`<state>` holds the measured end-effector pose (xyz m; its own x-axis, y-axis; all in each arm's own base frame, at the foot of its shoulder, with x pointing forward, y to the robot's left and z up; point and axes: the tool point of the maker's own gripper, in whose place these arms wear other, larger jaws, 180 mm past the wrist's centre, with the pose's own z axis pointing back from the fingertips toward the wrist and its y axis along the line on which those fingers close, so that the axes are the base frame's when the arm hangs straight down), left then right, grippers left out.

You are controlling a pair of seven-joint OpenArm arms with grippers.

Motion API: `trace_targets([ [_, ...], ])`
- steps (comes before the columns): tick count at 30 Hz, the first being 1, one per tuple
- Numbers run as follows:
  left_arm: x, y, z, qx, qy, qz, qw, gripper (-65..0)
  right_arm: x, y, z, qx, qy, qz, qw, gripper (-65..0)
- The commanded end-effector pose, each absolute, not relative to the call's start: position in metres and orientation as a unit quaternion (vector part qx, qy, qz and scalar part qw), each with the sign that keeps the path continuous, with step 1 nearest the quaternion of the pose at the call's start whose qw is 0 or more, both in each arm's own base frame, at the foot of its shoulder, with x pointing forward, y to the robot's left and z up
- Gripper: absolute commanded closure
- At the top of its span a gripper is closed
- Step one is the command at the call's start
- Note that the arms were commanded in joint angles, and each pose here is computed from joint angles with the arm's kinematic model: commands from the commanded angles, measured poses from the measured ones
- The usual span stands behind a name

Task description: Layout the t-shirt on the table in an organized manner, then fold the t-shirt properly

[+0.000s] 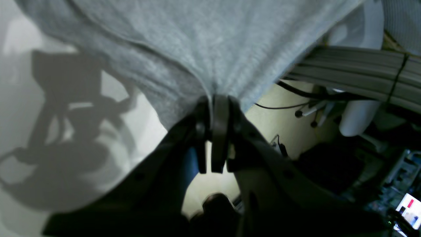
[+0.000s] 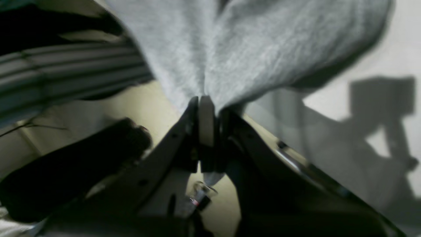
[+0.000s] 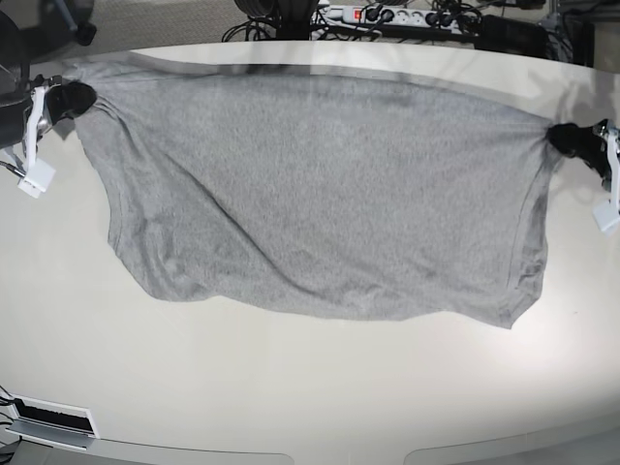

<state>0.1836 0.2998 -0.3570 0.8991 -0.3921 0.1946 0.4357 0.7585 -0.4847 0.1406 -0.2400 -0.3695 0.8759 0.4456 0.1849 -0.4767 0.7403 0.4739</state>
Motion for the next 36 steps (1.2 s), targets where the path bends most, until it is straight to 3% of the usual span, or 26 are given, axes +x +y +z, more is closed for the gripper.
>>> trace_targets([
  [1,0.187,0.310,-0.346,-0.255,-0.045,-0.228,0.938,0.0,0.149,-0.246,-0.360,0.252,-0.039,0.255,0.933,0.0],
  [8,0.173,0.312,-0.352,-0.257,-0.024,-0.223,0.940,0.0,0.154,-0.232,-0.349,0.292,-0.064,0.269,0.915,0.0],
  [13,0.205,0.315,-0.333,-0.242,-0.067,-0.235,0.939,0.0,0.189,-0.232,-0.330,0.277,-0.117,0.303,0.904,0.0],
  [17,0.283,0.314,-0.270,-0.213,-0.193,-0.261,0.922,0.0,0.267,-0.230,-0.271,0.243,-0.241,0.330,0.880,0.0],
  [21,0.376,0.306,-0.123,-0.176,-0.423,-0.287,0.841,0.0,0.342,-0.236,-0.166,0.184,-0.388,0.347,0.834,0.0],
  [25,0.393,0.312,-0.004,-0.114,-0.532,-0.314,0.778,0.0,0.367,-0.253,-0.078,0.120,-0.480,0.357,0.792,0.0],
  [29,0.388,0.322,0.005,-0.088,-0.521,-0.319,0.787,0.0,0.366,-0.262,-0.066,0.104,-0.485,0.351,0.794,0.0],
  [36,0.373,0.322,-0.105,-0.132,-0.401,-0.304,0.854,0.0,0.346,-0.254,-0.144,0.156,-0.401,0.331,0.840,0.0],
])
